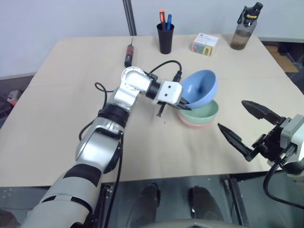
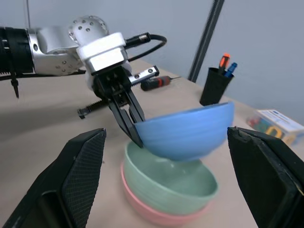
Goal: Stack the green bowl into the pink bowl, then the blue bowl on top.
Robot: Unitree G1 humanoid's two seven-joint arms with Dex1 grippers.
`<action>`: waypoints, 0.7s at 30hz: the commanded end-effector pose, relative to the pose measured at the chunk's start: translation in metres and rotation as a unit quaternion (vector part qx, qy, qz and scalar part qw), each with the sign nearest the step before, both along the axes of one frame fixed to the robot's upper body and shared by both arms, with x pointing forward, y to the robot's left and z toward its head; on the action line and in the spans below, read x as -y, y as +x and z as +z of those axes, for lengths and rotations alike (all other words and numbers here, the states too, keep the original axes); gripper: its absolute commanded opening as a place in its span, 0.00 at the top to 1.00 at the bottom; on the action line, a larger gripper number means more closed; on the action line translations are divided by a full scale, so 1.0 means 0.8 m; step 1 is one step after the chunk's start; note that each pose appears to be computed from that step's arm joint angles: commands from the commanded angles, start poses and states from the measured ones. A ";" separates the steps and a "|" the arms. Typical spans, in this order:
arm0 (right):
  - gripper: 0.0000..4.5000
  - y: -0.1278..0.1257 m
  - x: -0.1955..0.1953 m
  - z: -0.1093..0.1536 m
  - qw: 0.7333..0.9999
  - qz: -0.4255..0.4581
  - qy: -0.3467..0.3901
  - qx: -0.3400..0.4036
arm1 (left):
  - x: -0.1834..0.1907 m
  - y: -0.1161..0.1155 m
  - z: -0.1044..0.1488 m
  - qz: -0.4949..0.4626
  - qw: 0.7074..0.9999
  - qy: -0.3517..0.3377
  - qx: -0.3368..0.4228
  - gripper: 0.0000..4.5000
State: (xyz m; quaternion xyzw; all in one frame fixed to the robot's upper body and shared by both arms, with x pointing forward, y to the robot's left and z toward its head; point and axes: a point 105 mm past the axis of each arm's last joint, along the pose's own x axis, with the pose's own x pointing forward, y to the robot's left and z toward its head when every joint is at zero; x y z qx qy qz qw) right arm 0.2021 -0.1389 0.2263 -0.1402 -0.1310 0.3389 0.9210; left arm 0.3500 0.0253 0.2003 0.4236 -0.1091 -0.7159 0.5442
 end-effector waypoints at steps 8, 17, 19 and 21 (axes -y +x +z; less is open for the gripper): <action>0.05 -0.005 -0.005 0.003 1.000 0.008 -0.010 0.010 | 0.008 -0.001 0.019 -0.009 1.000 -0.015 0.010 0.65; 0.05 0.002 0.006 -0.019 0.999 -0.003 -0.007 -0.042 | -0.051 0.005 0.053 0.087 0.984 -0.151 -0.024 0.51; 0.05 0.013 0.019 -0.034 0.997 -0.020 -0.010 -0.079 | -0.084 0.006 0.037 0.140 0.979 -0.147 -0.026 0.51; 0.05 0.020 0.035 -0.048 0.993 -0.036 -0.023 -0.106 | -0.114 -0.005 0.024 0.186 0.971 -0.138 -0.057 0.51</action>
